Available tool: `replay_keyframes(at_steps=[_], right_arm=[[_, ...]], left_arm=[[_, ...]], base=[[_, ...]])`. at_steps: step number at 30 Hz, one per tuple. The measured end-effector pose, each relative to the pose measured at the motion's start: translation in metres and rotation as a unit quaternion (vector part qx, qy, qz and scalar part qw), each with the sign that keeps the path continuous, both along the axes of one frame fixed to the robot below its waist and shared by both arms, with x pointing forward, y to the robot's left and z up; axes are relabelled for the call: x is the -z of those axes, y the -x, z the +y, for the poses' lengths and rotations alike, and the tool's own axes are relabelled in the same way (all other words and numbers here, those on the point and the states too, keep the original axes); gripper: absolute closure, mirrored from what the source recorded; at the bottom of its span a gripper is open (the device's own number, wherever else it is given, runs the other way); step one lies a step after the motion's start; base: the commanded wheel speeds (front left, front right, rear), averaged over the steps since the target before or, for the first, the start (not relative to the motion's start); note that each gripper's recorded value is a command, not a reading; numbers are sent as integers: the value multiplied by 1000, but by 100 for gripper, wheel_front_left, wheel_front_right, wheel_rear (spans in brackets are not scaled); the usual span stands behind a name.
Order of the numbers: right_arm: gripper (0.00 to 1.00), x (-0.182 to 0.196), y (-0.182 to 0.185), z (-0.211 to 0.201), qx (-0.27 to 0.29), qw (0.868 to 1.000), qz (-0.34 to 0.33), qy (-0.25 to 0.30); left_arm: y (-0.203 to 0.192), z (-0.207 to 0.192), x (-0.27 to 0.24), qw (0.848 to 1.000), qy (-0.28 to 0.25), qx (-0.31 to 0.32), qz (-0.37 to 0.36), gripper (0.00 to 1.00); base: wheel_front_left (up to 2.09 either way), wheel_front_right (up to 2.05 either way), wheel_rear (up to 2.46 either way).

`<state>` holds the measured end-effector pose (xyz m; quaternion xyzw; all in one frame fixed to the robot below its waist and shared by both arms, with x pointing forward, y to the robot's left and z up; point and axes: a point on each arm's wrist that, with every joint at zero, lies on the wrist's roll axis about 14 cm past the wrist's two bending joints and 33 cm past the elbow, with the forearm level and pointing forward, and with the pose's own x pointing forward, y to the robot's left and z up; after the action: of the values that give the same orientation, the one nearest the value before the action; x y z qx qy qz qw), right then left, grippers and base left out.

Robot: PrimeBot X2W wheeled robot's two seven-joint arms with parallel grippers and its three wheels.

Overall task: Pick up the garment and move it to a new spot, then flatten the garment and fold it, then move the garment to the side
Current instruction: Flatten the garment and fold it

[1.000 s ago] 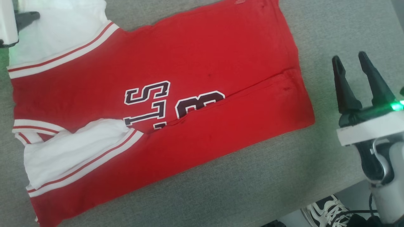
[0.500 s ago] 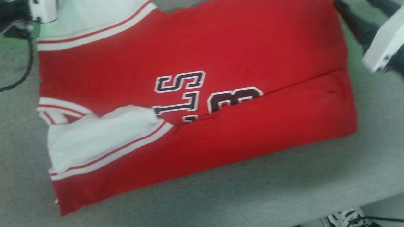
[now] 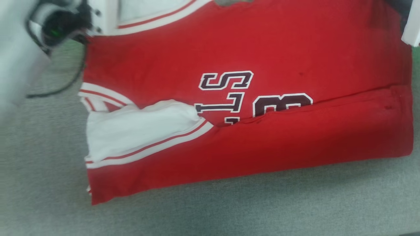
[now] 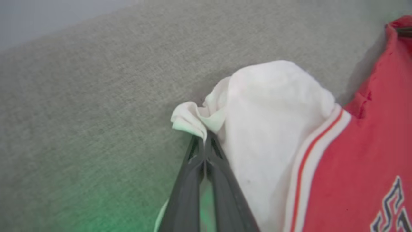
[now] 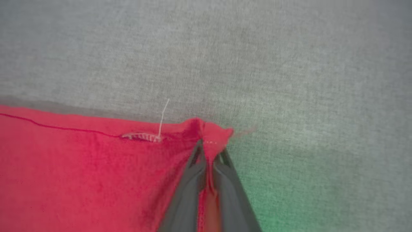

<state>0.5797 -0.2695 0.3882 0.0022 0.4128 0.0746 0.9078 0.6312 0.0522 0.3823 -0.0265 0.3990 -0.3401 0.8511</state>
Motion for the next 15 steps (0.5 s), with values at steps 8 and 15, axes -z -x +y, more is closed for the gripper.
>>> replay_keyframes(at_steps=[8, 15], right_arm=[[100, -40, 7, 0, 21, 994, -103, -43], [100, -65, 73, 29, -44, 990, -118, -61]], left_arm=[[22, -13, -75, 991, 107, -17, -78, 100], [95, 21, -132, 979, 151, -22, -132, 100]], base=[[0, 0, 0], [0, 0, 0]])
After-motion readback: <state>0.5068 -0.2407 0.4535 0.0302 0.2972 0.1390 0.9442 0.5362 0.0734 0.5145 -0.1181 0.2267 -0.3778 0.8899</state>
